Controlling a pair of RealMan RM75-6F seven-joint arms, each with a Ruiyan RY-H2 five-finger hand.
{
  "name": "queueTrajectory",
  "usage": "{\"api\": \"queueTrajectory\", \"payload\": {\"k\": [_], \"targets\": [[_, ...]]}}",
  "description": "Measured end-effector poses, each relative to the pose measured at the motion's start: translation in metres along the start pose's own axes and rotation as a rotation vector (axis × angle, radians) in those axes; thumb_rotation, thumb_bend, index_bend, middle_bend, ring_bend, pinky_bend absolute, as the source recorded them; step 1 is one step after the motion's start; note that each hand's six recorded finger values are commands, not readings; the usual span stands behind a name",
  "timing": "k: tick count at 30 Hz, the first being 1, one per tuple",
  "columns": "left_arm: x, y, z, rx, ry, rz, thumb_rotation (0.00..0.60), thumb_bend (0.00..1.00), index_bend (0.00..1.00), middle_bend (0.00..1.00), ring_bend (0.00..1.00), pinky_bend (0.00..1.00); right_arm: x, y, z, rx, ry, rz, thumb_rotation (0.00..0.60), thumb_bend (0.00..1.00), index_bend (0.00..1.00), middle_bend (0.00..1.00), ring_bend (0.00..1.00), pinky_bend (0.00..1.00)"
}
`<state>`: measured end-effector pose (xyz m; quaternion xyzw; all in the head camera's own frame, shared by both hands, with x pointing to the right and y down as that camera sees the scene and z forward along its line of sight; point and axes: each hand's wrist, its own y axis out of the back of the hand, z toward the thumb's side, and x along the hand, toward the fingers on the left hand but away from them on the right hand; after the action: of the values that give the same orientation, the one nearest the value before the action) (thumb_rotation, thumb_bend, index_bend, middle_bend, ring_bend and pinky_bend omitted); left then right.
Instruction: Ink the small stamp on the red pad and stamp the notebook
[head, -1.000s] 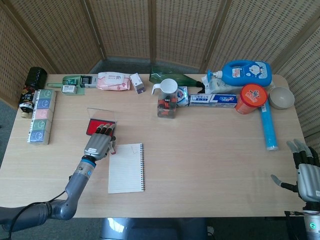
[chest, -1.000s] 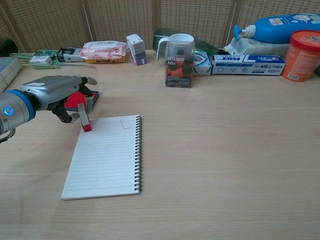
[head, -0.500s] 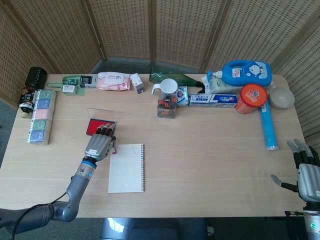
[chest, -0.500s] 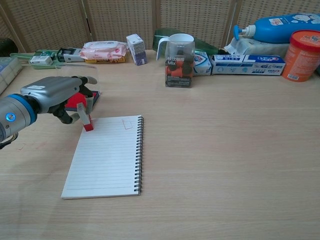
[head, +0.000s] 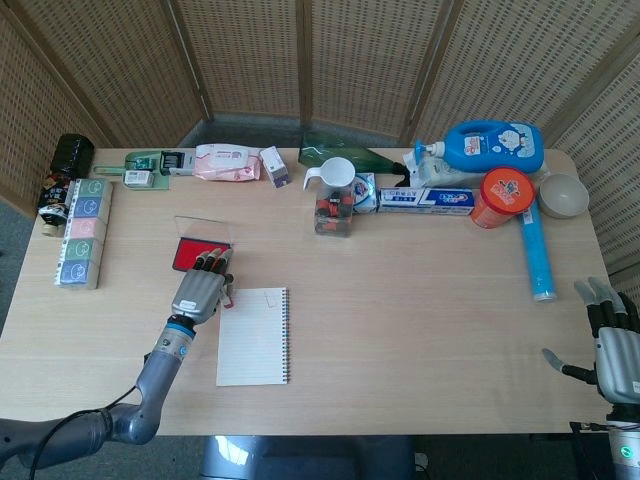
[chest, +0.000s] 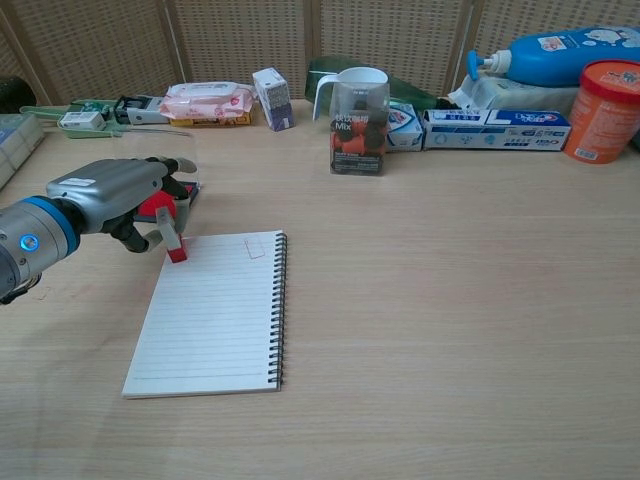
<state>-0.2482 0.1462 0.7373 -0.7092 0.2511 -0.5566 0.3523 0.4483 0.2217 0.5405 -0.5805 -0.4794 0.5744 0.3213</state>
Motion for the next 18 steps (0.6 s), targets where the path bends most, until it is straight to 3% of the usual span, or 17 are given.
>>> {"api": "queueTrajectory", "payload": {"k": [18], "targets": [[-0.0031, -0.0076, -0.0051, -0.006, 0.011, -0.009, 0.600, 0.45, 0.91, 0.00, 0.00, 0.08, 0.0003, 0.0000, 0.0004, -0.001, 0.003, 0.000, 0.520, 0.06, 0.00, 0.00, 0.00, 0.00]]}}
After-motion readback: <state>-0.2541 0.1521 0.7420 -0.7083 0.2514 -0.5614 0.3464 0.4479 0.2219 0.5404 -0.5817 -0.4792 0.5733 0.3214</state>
